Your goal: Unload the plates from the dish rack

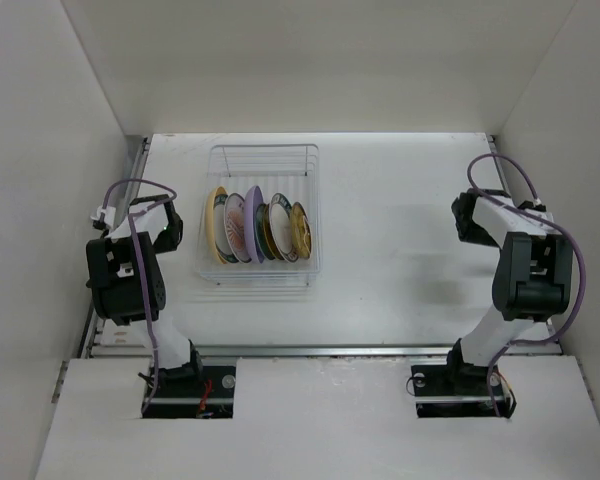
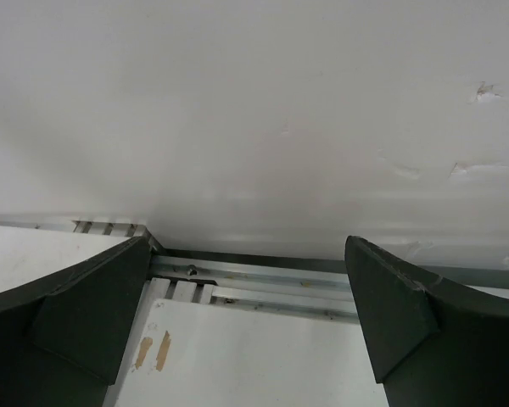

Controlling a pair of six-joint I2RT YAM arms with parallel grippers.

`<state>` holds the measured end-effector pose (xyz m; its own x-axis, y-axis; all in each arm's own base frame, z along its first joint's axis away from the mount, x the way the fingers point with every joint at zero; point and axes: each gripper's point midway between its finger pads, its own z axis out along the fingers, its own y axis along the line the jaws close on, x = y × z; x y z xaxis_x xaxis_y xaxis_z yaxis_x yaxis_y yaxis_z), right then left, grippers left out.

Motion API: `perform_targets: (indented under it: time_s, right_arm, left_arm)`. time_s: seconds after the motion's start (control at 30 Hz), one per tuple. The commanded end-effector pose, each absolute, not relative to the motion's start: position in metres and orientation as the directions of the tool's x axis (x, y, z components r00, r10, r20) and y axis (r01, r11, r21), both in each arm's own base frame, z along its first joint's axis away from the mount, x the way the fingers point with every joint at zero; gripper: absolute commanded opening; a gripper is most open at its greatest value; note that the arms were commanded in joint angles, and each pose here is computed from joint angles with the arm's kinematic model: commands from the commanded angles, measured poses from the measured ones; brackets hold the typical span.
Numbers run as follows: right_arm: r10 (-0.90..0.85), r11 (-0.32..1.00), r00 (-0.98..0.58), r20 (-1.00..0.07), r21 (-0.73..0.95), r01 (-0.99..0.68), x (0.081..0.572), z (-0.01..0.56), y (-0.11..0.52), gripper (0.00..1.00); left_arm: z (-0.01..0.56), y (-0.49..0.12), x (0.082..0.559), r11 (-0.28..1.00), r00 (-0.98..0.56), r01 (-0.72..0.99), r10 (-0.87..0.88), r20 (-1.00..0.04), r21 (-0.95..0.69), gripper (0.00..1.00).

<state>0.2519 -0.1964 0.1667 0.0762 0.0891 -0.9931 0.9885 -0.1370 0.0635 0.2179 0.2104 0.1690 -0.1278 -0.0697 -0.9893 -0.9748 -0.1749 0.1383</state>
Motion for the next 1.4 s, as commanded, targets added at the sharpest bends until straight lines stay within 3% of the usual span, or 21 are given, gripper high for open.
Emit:
perform_targets:
  time_s: [0.0,0.1,0.23,0.4,0.53,0.67,0.73,0.77,0.8,0.83,0.87,0.9,0.93,0.97,1.0,1.13,1.23,1.3,1.37]
  right_arm:
    - [0.053,-0.131,0.079,-0.995,0.072,0.989,0.253,0.189,-0.201,0.99]
    - [0.053,-0.126,0.096,-0.994,0.089,0.988,0.255,0.215,-0.201,0.99]
    - [0.051,-0.079,0.167,-0.985,0.163,0.983,0.251,0.262,-0.19,0.99]
    - [0.073,0.039,0.242,-0.968,0.245,0.969,0.258,0.309,-0.161,0.99]
    - [0.014,0.228,0.181,-0.983,0.179,0.957,0.284,0.35,-0.113,0.99]
    - [0.058,0.371,0.03,-0.998,0.05,0.927,0.32,0.345,-0.063,0.99]
    - [0.039,0.451,-0.171,-0.985,-0.136,0.882,0.336,0.34,-0.042,0.99]
    - [0.099,0.571,-0.268,-0.958,-0.166,0.804,0.351,0.327,-0.019,0.99]
    - [0.135,0.654,-0.255,-0.957,-0.108,0.749,0.376,0.326,-0.001,0.99]
    - [0.106,0.735,-0.32,-0.942,-0.143,0.663,0.38,0.328,0.009,0.99]
    - [0.143,0.856,-0.353,-0.925,-0.063,0.514,0.391,0.321,0.041,0.99]
    - [0.185,0.906,-0.26,-0.948,0.062,0.418,0.394,0.341,0.056,0.99]
    - [0.151,0.95,-0.252,-0.956,0.07,0.304,0.394,0.349,0.069,0.99]
    - [0.142,0.987,-0.284,-0.948,0.113,0.116,0.392,0.339,0.098,0.99]
    - [0.164,0.986,-0.197,-0.967,0.165,0.01,0.386,0.368,0.11,0.99]
    - [0.136,0.954,-0.225,-0.965,0.189,-0.234,0.376,0.371,0.148,0.99]
    - [0.093,0.943,-0.253,-0.963,0.167,-0.287,0.376,0.364,0.157,0.99]
    - [0.084,0.944,-0.251,-0.964,0.158,-0.29,0.377,0.364,0.157,0.99]
    - [0.085,0.941,-0.25,-0.965,0.16,-0.299,0.377,0.363,0.159,0.99]
  left_arm:
    - [0.201,0.211,0.2,-0.153,-0.309,-0.937,-0.049,-0.95,0.313,1.0]
    - [0.201,0.211,0.2,-0.153,-0.309,-0.937,-0.049,-0.95,0.313,1.0]
    - [0.257,0.21,0.232,-0.112,-0.498,-0.863,0.021,-0.867,0.493,1.0]
    - [0.334,0.183,0.248,-0.047,-0.449,-0.893,0.143,-0.882,0.447,1.0]
    - [0.386,0.122,0.264,0.148,-0.368,-0.902,0.23,-0.901,0.406,1.0]
    - [0.422,0.049,0.268,0.403,-0.31,-0.818,0.295,-0.904,0.412,1.0]
    - [0.435,0.014,0.267,0.531,-0.319,-0.726,0.304,-0.898,0.437,1.0]
    - [0.433,0.002,0.269,0.575,-0.356,-0.673,0.299,-0.885,0.465,1.0]
    - [0.432,-0.013,0.278,0.654,-0.361,-0.623,0.247,-0.899,0.429,1.0]
    - [0.41,-0.031,0.285,0.777,-0.517,-0.362,0.292,-0.805,0.515,1.0]
    - [0.404,-0.043,0.289,0.843,-0.533,-0.235,0.304,-0.79,0.483,1.0]
    - [0.413,-0.045,0.279,0.901,-0.492,-0.135,0.3,-0.818,0.411,1.0]
    - [0.426,-0.061,0.281,0.937,-0.413,-0.032,0.305,-0.858,0.349,1.0]
    - [0.42,-0.082,0.276,0.91,-0.365,0.17,0.415,-0.834,0.378,1.0]
    - [0.445,-0.086,0.264,0.917,-0.245,0.209,0.386,-0.89,0.34,1.0]
    - [0.441,-0.109,0.249,0.8,-0.106,0.42,0.513,-0.852,0.429,1.0]
    - [0.442,-0.093,0.274,0.832,-0.147,0.258,0.537,-0.831,0.492,1.0]
    - [0.448,-0.08,0.294,0.776,-0.153,0.165,0.629,-0.762,0.608,1.0]
    - [0.451,-0.079,0.311,0.771,-0.187,0.135,0.637,-0.748,0.623,1.0]
